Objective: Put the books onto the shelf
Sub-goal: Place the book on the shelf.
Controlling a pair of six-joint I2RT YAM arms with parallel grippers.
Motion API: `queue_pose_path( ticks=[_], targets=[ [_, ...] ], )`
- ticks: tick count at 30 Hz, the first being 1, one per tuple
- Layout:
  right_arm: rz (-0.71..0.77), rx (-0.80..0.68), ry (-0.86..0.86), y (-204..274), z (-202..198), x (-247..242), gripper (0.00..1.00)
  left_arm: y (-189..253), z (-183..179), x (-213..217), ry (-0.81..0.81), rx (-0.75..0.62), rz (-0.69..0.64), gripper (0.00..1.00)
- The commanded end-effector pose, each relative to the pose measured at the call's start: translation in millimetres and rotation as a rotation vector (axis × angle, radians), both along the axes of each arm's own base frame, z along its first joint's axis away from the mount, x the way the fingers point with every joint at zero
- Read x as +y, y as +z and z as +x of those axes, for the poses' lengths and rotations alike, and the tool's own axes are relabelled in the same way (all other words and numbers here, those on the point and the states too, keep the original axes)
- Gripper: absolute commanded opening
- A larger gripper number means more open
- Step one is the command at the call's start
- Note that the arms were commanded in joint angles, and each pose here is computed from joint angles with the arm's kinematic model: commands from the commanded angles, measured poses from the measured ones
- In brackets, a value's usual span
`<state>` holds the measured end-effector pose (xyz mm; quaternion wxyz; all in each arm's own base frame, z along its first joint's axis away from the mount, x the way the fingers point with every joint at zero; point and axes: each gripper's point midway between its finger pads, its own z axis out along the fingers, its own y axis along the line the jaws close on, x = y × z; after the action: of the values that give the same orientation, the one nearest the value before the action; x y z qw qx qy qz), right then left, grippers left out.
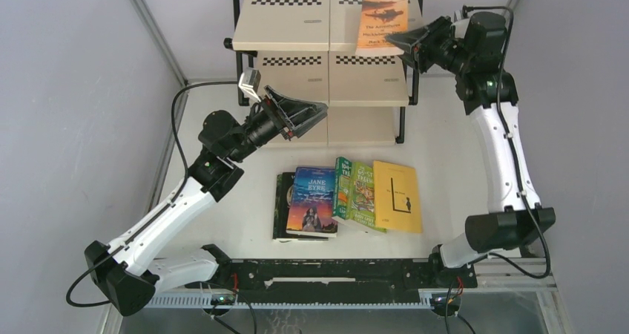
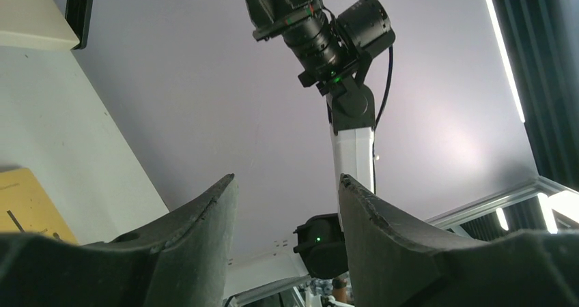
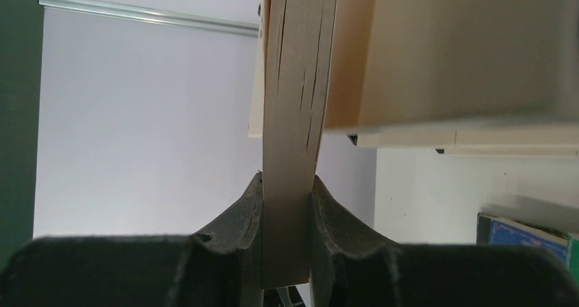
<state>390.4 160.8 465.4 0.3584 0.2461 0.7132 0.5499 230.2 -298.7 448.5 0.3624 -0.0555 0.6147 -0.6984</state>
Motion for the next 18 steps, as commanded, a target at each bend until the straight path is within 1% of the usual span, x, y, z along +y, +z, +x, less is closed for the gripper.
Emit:
queue_pose_path(
  ticks=[1,5,7,11,13,14,18],
  targets=[
    [0.022,-0.089,0.035,42.2,3.0,0.8,0.0,38.8,-7.1,9.7,0.024,-0.104,-0.044,0.61],
    [0.028,-0.063,0.068,44.4,13.9,5.5,0.0,36.8,-5.2,9.0,0.027,-0.1,-0.052,0.61],
    [0.028,-0.048,0.072,42.4,19.4,5.6,0.03,35.4,-4.2,8.7,0.027,-0.097,-0.058,0.61],
    [0.03,-0.022,0.075,36.7,30.1,3.1,0.15,32.3,-2.3,7.9,0.028,-0.091,-0.072,0.61],
    [0.026,-0.012,0.073,33.8,34.7,0.5,0.25,31.9,-2.0,7.7,0.026,-0.089,-0.081,0.61],
    [0.025,-0.006,0.073,31.6,36.9,-0.3,0.29,31.6,-1.1,7.3,0.027,-0.088,-0.083,0.61],
    [0.022,0.004,0.07,26.8,43.3,-3.4,0.4,31.8,-0.4,6.9,0.027,-0.086,-0.093,0.61]
  ],
)
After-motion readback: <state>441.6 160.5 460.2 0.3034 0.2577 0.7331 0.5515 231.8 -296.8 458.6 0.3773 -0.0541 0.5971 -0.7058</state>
